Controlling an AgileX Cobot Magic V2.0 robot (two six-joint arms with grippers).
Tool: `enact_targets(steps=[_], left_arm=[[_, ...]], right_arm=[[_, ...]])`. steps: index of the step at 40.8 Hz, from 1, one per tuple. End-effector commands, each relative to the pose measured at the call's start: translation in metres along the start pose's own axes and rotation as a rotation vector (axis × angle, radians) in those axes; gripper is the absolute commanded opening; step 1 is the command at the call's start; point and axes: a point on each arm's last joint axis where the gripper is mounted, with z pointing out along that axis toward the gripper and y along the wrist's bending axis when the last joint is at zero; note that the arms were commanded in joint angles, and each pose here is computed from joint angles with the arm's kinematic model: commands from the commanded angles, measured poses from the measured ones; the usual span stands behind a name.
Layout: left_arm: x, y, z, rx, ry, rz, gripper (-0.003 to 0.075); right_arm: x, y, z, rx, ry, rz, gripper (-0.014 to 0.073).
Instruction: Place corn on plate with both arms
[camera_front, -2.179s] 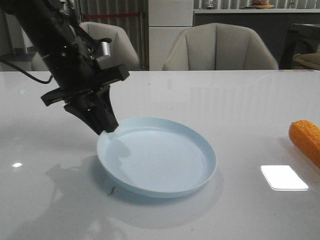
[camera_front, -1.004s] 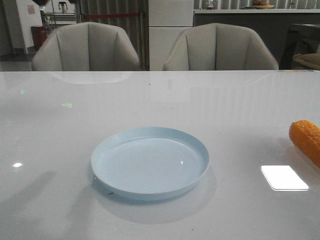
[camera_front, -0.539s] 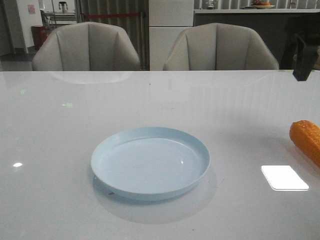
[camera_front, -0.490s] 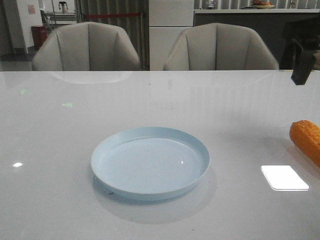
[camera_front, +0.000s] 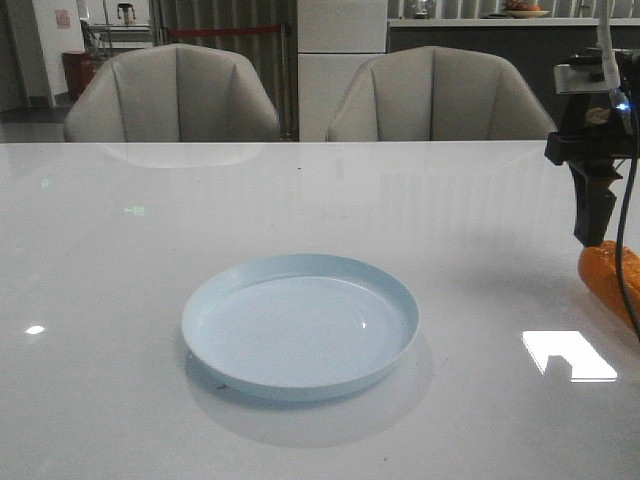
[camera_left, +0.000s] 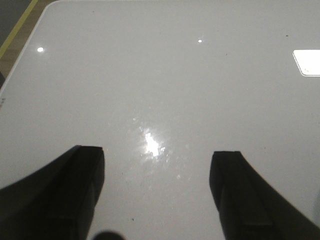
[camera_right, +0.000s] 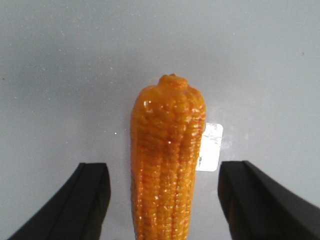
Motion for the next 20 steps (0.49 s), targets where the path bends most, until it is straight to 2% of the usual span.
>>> enact_targets(steps=[1,6,20], left_arm=[[-0.002,0.001,-0.017,-0.027,-0.134,-0.010,0.0494],[0.008,-0.001,-0.028,-0.033,-0.163,-0.009,0.0494],[0.007,-0.002,-0.042,-0.037,-0.209,-0.006,0.0494]], right_arm=[[-0.007,-0.002,-0.015,0.010,-0.051,-0.019,0.0552],[-0.007,-0.002,-0.004,0.011,-0.021,-0.019,0.0552],[-0.007,-0.001,0.022,0.016,0.043,-0.021,0.0552]])
